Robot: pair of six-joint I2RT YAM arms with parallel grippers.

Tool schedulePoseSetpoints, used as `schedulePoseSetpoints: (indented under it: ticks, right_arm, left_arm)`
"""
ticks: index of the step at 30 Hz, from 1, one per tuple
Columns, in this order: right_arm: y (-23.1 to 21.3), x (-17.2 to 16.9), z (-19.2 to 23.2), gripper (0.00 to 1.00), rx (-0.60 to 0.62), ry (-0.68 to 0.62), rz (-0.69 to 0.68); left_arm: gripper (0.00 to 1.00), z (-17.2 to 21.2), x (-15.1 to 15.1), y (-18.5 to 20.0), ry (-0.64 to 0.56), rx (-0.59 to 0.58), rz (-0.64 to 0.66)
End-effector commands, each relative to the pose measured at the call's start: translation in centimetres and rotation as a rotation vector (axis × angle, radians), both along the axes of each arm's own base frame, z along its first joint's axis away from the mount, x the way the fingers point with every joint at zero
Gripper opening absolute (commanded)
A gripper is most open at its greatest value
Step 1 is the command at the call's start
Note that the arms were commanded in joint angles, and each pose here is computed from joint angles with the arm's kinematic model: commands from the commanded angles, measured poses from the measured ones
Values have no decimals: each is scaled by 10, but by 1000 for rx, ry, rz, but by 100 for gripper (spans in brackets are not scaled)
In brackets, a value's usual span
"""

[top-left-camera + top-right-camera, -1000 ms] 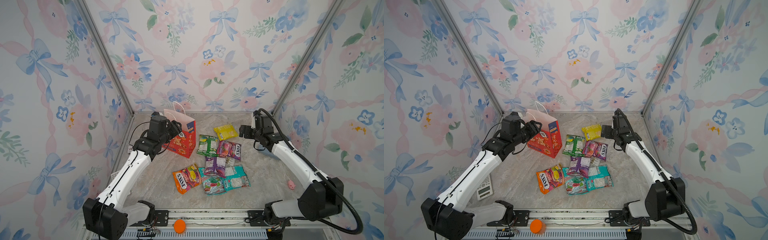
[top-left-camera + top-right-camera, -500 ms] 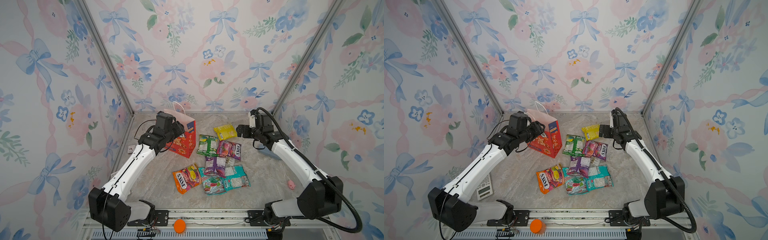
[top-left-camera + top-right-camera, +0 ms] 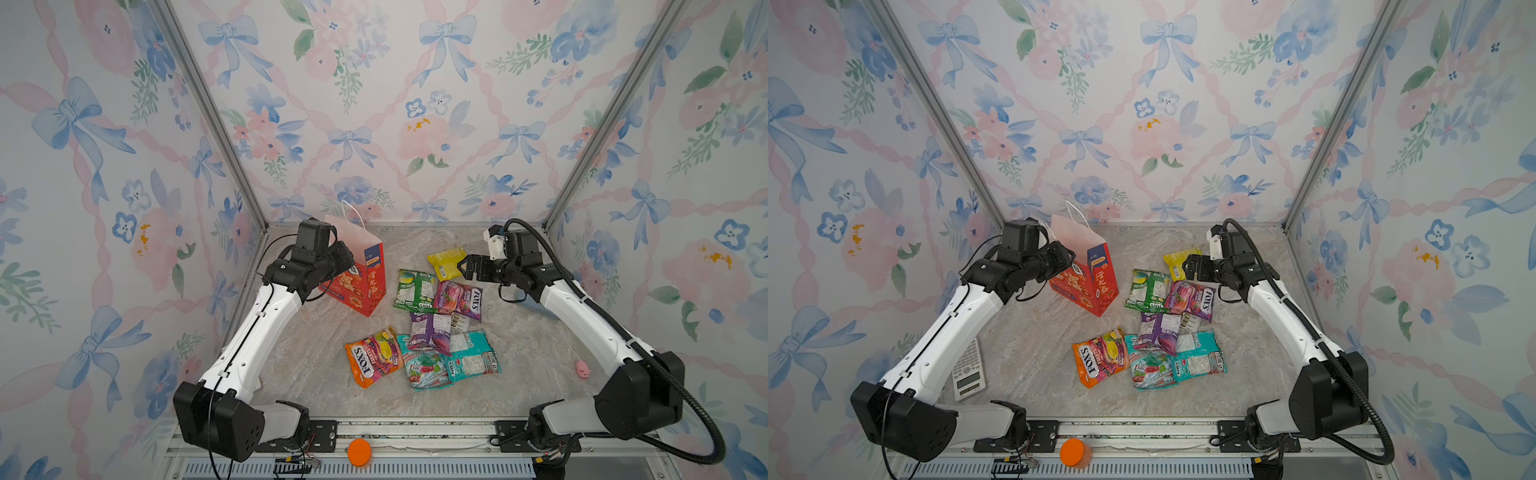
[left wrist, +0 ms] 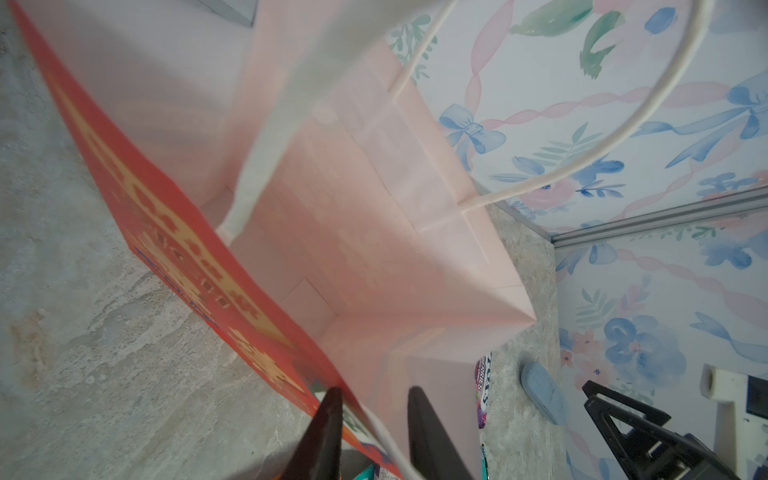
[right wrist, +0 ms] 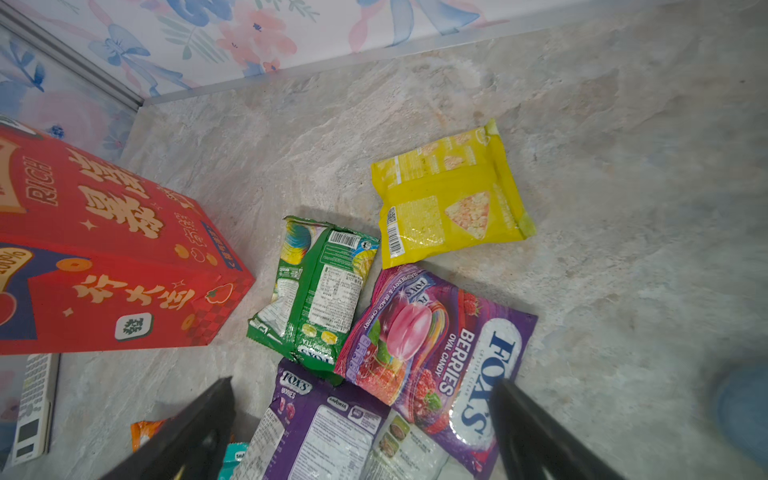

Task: Place the snacks into the paper bag
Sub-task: 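Grasp the bag rim with the left gripper while the right gripper lowers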

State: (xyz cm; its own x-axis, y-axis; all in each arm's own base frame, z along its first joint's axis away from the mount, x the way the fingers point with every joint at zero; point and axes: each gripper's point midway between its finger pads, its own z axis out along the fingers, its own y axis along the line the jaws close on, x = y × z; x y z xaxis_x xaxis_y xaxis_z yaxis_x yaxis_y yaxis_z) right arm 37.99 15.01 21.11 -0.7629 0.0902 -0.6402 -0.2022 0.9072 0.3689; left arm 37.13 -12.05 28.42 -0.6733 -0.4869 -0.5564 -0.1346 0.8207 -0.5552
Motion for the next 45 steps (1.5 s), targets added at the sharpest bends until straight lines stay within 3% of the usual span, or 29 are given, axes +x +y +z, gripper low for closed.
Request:
schedulePoseSetpoints:
  ticks: [1,13,21,23,25,27,31,38,45]
  right_arm:
    - [20,-24,-24,95,60,124,38]
    - [67,-51,-67,84,90,271,66]
    - [79,-24,-77,82,81,260,7]
    - [83,-17,-76,81,82,259,8]
    - [87,-11,-74,81,85,255,14]
    - [90,-7,-79,81,77,266,17]
    - [91,-3,-79,81,69,263,28]
    - [86,-3,-77,81,46,256,48]
    - [76,-1,-73,81,58,248,74]
  left_arm:
    - [23,1,-2,-1,22,45,-88]
    - [0,4,-2,-11,25,125,-305]
    - [0,4,-8,7,54,225,-337]
    - [10,5,-8,14,60,238,-312]
    - [36,6,-8,19,63,238,-282]
    - [52,8,-8,22,65,222,-250]
    - [73,21,-8,16,50,154,-223]
    - [80,58,-10,22,-53,81,-113]
    - [79,36,-12,8,0,74,-42]
